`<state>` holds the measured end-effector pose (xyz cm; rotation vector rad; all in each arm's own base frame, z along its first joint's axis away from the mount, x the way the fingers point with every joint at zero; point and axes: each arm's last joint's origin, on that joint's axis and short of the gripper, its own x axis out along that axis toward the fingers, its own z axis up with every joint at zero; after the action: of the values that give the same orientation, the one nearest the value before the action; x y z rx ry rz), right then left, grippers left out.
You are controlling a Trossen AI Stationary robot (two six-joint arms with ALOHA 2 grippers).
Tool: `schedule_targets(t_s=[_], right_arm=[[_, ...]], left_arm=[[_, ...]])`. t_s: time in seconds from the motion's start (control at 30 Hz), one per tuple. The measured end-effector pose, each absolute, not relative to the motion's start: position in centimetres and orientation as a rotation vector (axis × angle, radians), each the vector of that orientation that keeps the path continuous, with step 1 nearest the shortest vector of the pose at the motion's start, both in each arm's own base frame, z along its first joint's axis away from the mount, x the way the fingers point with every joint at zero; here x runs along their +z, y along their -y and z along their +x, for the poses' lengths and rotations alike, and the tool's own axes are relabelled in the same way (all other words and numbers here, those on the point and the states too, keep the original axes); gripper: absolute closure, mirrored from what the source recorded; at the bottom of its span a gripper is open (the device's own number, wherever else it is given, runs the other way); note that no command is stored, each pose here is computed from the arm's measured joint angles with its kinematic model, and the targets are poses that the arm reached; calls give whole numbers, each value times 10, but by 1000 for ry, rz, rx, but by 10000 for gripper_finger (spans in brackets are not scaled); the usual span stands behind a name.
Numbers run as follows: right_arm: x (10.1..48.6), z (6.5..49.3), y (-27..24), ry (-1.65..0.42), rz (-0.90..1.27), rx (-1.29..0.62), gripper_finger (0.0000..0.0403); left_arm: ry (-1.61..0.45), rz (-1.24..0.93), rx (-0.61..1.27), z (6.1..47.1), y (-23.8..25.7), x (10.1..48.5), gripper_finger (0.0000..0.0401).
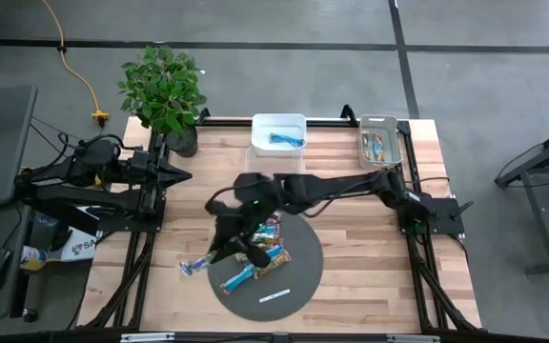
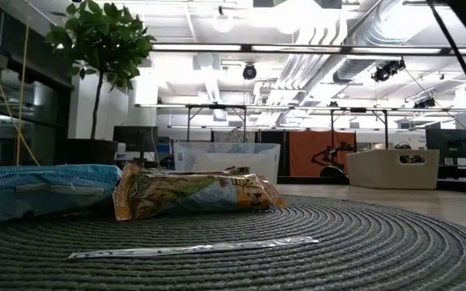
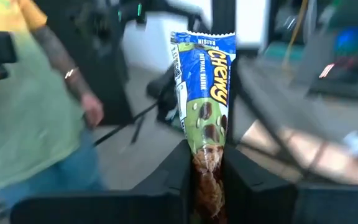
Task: Pick and place Granola Bars by type
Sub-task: Put the blue granola bar into the white bin
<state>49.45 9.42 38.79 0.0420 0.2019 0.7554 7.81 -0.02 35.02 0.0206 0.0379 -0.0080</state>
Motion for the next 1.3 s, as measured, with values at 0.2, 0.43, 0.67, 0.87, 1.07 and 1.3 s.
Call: schedule_targets(t_s=[0.2,0.43,0.67,0.87,1.07,1.3], right_arm=[[442,467,-85,-8,-67,571,363],[474,448,-56,55,-136,246,363],[473,446,-4,-17,-121,-119,363],[453,440,56,-229,-56,-390,366],[429,419,115,-500,-10,-553,365],[412,387,170,-729,26,-581,368]], left_arm=[[-38,21,-8,78,0,350,400],[-38,20,-8,78,0,350,400],[-37,21,-8,78,0,350,400],[-37,20,-8,78,0,350,400],[-37,20,-8,78,0,350,400],[-37,20,-8,78,0,350,400]])
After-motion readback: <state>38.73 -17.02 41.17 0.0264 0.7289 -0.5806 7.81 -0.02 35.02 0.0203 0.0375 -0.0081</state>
